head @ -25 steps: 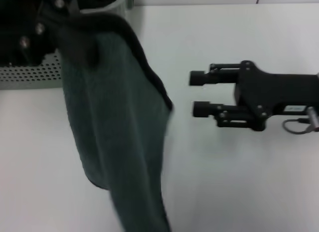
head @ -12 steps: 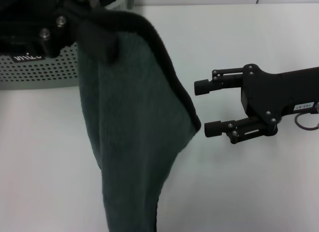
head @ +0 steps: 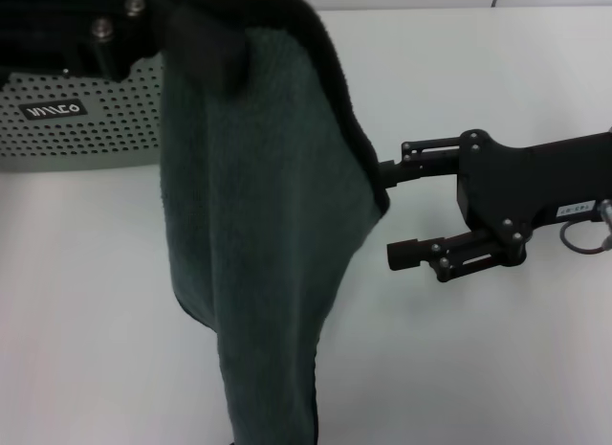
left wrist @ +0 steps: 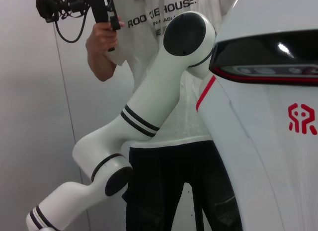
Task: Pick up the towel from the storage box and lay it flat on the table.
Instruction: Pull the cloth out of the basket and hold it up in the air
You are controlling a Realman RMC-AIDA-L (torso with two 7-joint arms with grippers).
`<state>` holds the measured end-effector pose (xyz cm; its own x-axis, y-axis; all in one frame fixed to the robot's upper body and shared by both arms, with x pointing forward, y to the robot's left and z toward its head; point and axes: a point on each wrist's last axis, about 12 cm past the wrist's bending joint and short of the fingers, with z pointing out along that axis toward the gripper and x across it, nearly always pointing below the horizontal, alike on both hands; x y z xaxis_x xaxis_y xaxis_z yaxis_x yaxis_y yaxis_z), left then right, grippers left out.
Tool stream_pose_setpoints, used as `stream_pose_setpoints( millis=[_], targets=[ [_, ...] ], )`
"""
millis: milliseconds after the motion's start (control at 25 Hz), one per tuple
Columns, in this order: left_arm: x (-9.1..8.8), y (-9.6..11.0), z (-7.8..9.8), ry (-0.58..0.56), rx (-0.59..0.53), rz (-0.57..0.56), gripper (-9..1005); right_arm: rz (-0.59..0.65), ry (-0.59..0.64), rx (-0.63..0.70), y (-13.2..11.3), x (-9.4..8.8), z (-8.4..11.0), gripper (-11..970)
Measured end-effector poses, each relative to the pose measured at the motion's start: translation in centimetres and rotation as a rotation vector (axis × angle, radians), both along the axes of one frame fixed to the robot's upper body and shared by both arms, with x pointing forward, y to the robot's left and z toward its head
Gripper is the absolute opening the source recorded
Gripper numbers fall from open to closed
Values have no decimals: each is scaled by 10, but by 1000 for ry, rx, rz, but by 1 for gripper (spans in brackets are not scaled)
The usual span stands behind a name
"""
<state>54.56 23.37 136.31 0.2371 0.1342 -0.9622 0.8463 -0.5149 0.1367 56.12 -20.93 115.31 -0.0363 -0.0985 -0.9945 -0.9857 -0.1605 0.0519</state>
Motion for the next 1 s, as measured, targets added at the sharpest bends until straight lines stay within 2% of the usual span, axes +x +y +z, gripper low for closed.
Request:
stream_pose_setpoints(
  millis=[560, 760, 1000],
  targets=[
    [1, -5, 4, -14, -4, -12, 114, 42, 40, -56, 19, 0, -8, 751],
    [2, -2, 2, -8, -19, 2, 117, 33, 53, -38, 15, -4, -9, 692],
    [2, -2, 1, -9, -21, 3, 120, 12, 77, -27, 13, -6, -12, 570]
  ],
)
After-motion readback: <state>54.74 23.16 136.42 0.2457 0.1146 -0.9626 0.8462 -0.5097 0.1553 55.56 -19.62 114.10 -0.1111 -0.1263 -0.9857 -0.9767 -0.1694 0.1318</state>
